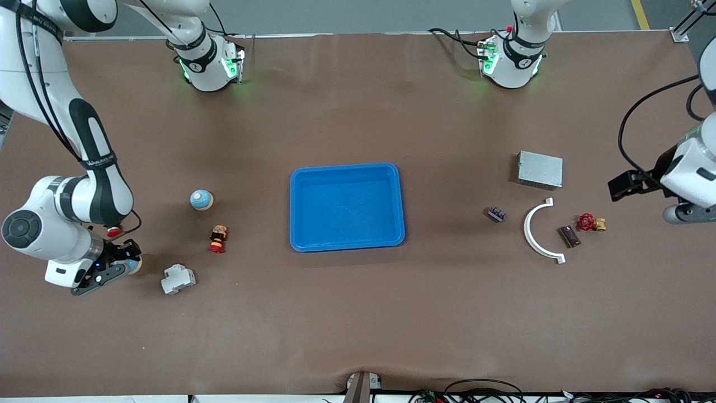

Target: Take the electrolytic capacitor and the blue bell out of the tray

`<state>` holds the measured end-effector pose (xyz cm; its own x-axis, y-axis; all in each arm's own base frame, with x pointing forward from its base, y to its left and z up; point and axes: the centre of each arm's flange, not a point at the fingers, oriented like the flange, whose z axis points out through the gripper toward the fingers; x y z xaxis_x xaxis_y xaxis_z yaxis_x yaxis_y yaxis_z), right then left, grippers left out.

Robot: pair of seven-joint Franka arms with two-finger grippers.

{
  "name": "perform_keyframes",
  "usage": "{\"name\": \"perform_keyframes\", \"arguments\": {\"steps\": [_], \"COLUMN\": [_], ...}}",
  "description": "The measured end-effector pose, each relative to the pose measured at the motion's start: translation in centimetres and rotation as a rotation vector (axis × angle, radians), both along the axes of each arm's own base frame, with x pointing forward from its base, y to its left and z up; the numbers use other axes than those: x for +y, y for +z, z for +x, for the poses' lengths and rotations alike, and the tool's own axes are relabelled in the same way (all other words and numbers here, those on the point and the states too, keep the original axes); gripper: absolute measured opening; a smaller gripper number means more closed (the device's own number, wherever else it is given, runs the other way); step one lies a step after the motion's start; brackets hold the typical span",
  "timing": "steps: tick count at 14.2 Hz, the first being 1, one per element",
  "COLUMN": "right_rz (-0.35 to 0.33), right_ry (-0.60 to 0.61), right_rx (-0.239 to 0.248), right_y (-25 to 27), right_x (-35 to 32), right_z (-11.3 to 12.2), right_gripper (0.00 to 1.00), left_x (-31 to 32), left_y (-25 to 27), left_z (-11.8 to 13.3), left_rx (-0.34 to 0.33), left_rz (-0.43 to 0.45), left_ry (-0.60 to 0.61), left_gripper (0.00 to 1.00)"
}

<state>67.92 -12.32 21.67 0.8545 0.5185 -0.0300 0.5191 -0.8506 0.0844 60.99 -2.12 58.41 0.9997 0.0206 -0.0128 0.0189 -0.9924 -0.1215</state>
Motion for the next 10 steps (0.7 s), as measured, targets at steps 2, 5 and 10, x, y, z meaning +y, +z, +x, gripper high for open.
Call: {"name": "perform_keyframes", "arguments": {"steps": [2, 5, 10], "right_rz": [-0.001, 0.002, 0.002], "right_ry": [0.009, 0.014, 0.01], "right_rx": [0.005, 0.008, 0.014], "right_y": [-0.7, -0.9, -1.8], "right_x": [-0.1, 0.2, -0.1], "right_z": [-0.1, -0.1, -0.2], "right_gripper": [0.63, 0.63, 0.63], "left_x": [0.0, 0.6, -0.7], "left_y": [2.2, 4.8, 6.8], "left_z": [-1.1, -3.0, -4.8], "left_rx": [-0.013, -0.011, -0.012], "left_rz": [-0.034, -0.056, -0.042], "left_ry": [0.01, -0.013, -0.039], "left_gripper": [1.0, 1.0, 1.0]}}
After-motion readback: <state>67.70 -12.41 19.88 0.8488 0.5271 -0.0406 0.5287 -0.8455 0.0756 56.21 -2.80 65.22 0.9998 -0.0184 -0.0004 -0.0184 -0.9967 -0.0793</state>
